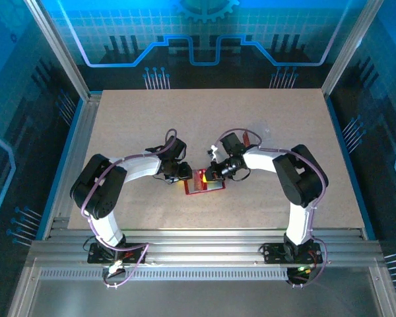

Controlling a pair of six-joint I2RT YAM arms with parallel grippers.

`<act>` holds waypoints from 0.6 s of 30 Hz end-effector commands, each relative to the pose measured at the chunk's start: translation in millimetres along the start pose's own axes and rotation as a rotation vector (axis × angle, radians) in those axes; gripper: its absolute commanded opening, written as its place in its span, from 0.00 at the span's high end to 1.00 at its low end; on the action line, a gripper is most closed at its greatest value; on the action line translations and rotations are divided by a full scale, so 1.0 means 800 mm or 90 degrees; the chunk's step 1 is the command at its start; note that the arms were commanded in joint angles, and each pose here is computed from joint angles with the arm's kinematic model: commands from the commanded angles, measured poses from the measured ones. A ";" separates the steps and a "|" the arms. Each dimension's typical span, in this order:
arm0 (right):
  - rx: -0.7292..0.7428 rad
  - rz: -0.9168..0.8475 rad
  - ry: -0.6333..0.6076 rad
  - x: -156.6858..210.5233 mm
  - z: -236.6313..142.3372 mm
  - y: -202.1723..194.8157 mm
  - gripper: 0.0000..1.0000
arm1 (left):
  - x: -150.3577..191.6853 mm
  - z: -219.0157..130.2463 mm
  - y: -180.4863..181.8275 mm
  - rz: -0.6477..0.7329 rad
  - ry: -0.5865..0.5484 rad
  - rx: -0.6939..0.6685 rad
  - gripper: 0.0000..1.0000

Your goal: Put the credit cards into the card holder

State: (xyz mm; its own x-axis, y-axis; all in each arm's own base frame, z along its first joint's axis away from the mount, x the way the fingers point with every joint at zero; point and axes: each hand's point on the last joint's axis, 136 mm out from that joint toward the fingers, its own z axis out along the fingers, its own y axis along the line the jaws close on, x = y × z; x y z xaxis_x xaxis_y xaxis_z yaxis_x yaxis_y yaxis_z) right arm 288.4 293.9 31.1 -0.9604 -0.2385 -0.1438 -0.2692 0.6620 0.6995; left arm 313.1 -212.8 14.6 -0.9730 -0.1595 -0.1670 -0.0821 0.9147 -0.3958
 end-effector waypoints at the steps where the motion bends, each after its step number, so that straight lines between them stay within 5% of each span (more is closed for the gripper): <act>1: 0.031 0.005 0.054 0.016 0.012 -0.010 1.00 | 0.034 0.029 0.028 -0.005 0.049 -0.038 0.72; 18: 0.023 -0.017 0.101 0.010 0.035 0.007 0.97 | 0.029 0.030 0.020 -0.004 0.042 -0.019 0.72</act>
State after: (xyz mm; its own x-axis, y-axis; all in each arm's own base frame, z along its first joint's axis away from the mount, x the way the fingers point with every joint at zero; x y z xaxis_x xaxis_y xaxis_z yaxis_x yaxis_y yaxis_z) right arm 288.9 310.9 29.2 -0.9390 -0.3320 -0.0891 -0.2993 0.6619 0.6873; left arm 313.2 -213.2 14.6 -0.9720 -0.1600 -0.1723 -0.0789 0.9122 -0.4021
